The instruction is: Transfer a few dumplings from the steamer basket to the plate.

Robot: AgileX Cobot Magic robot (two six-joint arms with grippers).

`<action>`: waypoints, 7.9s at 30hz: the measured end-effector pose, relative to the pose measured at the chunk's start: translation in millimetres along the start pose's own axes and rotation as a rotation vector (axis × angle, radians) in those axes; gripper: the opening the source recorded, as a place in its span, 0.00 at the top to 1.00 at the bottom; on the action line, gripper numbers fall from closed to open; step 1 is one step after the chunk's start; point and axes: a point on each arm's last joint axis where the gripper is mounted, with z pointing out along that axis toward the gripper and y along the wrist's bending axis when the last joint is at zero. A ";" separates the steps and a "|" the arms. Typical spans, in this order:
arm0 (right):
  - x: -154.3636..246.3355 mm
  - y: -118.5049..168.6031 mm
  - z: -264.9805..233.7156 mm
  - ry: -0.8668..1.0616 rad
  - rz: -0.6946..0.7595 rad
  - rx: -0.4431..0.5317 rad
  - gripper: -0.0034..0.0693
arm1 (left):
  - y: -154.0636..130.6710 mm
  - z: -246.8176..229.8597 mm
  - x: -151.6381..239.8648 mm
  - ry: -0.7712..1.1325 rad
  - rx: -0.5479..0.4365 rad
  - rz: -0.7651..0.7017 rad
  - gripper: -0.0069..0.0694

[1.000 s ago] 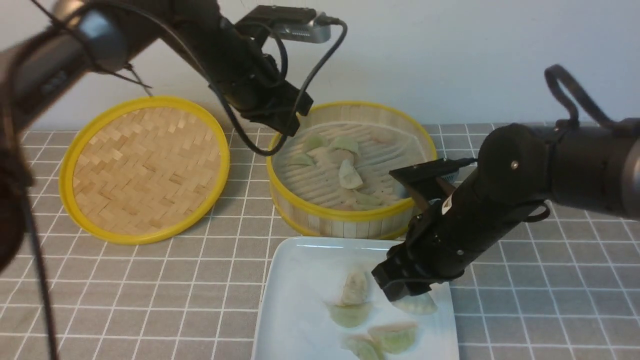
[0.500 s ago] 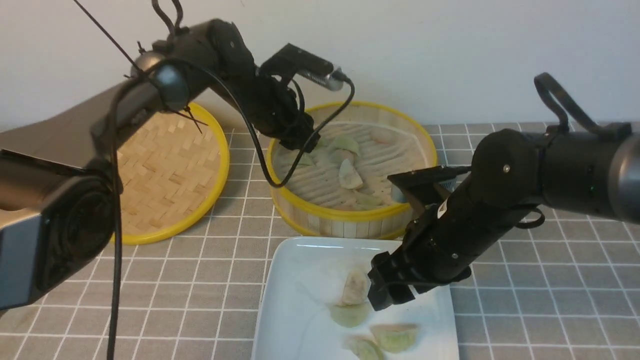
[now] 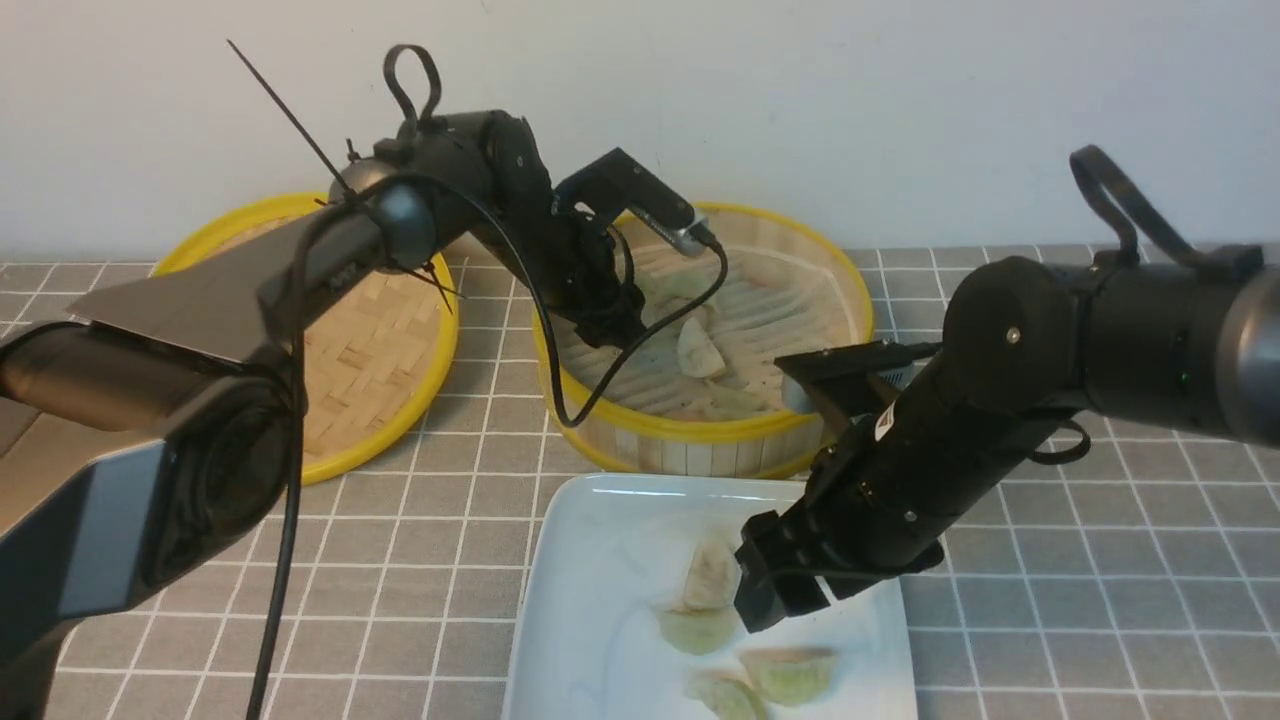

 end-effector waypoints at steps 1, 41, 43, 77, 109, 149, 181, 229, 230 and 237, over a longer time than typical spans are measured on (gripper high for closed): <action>0.0 0.0 0.0 0.000 0.000 0.000 0.20 | 0.3 -0.1 0.3 0.002 -0.001 0.002 0.39; 125.6 29.9 -280.6 -0.716 -0.121 0.252 0.97 | -66.9 -238.7 10.8 0.143 0.094 -0.346 0.72; 151.5 27.6 -299.3 -0.818 -0.111 0.271 0.97 | -82.0 -233.1 27.4 0.200 0.140 -0.356 0.72; 278.7 4.2 -292.2 -1.438 -0.150 0.162 0.97 | -176.9 -132.3 44.2 0.419 0.273 -0.259 0.55; 278.0 6.7 -301.7 -1.542 -0.194 0.178 0.97 | -203.6 -356.4 199.6 -0.751 0.012 -0.316 0.92; 278.0 6.7 -301.7 -1.541 -0.217 0.202 0.97 | -203.7 -272.8 342.1 -0.758 -0.528 -0.456 0.92; 278.0 6.7 -301.7 -1.541 -0.217 0.202 0.97 | -205.3 -264.6 352.4 -0.611 -0.536 -0.497 0.92; 283.3 -80.1 -81.5 -1.199 0.213 0.561 0.97 | -205.3 -264.6 352.5 -0.610 -0.536 -0.497 0.92; 283.3 -80.0 -81.6 -1.199 0.213 0.561 0.97 | -205.3 -264.6 352.5 -0.610 -0.536 -0.497 0.92; 283.4 -80.1 -81.6 -1.198 0.214 0.561 0.97 | -205.3 -264.6 352.5 -0.610 -0.536 -0.497 0.92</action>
